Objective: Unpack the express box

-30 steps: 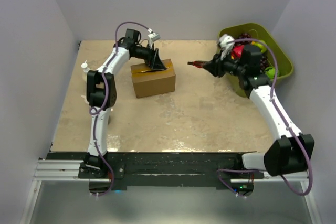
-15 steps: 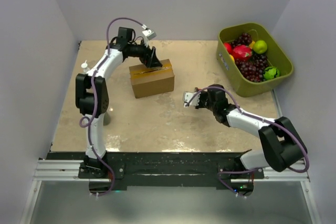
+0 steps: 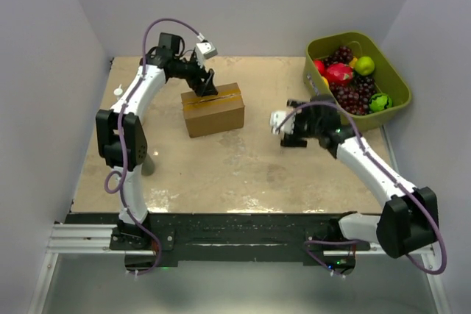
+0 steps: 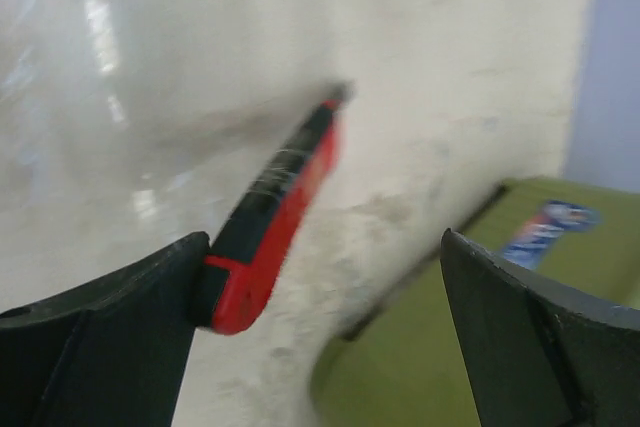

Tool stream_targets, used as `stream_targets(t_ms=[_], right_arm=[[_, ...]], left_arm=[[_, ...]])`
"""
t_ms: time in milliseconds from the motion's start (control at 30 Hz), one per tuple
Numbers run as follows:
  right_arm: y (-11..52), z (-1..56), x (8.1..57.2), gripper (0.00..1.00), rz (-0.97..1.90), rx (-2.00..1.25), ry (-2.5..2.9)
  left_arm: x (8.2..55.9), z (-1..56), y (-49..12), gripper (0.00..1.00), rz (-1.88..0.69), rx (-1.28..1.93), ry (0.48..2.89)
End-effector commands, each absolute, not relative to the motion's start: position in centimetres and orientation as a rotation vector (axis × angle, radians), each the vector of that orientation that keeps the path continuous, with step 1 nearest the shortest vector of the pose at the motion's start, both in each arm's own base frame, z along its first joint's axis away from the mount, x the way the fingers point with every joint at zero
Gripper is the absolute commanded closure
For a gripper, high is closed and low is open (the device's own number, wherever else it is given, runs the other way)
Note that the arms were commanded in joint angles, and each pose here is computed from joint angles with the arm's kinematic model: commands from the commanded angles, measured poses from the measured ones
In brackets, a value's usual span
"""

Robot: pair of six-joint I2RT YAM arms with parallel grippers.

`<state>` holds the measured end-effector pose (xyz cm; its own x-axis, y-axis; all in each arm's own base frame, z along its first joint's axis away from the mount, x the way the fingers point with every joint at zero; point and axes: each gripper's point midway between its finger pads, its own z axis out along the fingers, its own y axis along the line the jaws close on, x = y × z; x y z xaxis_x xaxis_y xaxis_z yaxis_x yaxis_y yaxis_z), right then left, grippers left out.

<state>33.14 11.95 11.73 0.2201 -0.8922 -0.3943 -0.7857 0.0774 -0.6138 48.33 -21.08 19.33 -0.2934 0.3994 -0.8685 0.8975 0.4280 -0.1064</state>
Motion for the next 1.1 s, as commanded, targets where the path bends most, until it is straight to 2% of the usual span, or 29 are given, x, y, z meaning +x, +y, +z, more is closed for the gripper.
stream_targets(t_ms=[0,67,167,333,500,800,967,1067], right_arm=[[15.7,25.2,34.9,0.01,0.178,-1.302,1.631],[15.4,29.3,38.0,0.01,0.311,-1.044,1.721],[15.8,30.7,41.1,0.01,0.444,-0.867,1.816],[18.0,32.0,41.7,0.01,0.607,-0.817,1.764],[17.9,29.9,42.6,0.01,0.622,-0.717,1.821],[27.7,29.9,40.8,0.01,0.617,-1.022,1.635],[29.9,26.8,42.7,0.01,0.609,-0.959,1.686],[30.6,25.1,44.9,0.01,0.643,-0.809,1.769]], left_arm=[[48.7,19.8,-18.0,0.09,-0.556,1.231,1.896],[49.1,19.7,-17.1,0.09,-0.479,1.249,1.914],[49.4,19.7,-16.1,0.09,-0.396,1.28,1.916],[49.1,19.0,-15.3,0.1,-0.351,1.334,1.934],[49.1,18.0,-15.0,0.11,-0.342,1.356,1.964],[48.2,16.0,-15.7,0.13,-0.427,1.459,1.952],[47.4,15.5,-16.4,0.13,-0.504,1.469,1.957],[47.1,16.0,-17.1,0.13,-0.568,1.449,1.952]])
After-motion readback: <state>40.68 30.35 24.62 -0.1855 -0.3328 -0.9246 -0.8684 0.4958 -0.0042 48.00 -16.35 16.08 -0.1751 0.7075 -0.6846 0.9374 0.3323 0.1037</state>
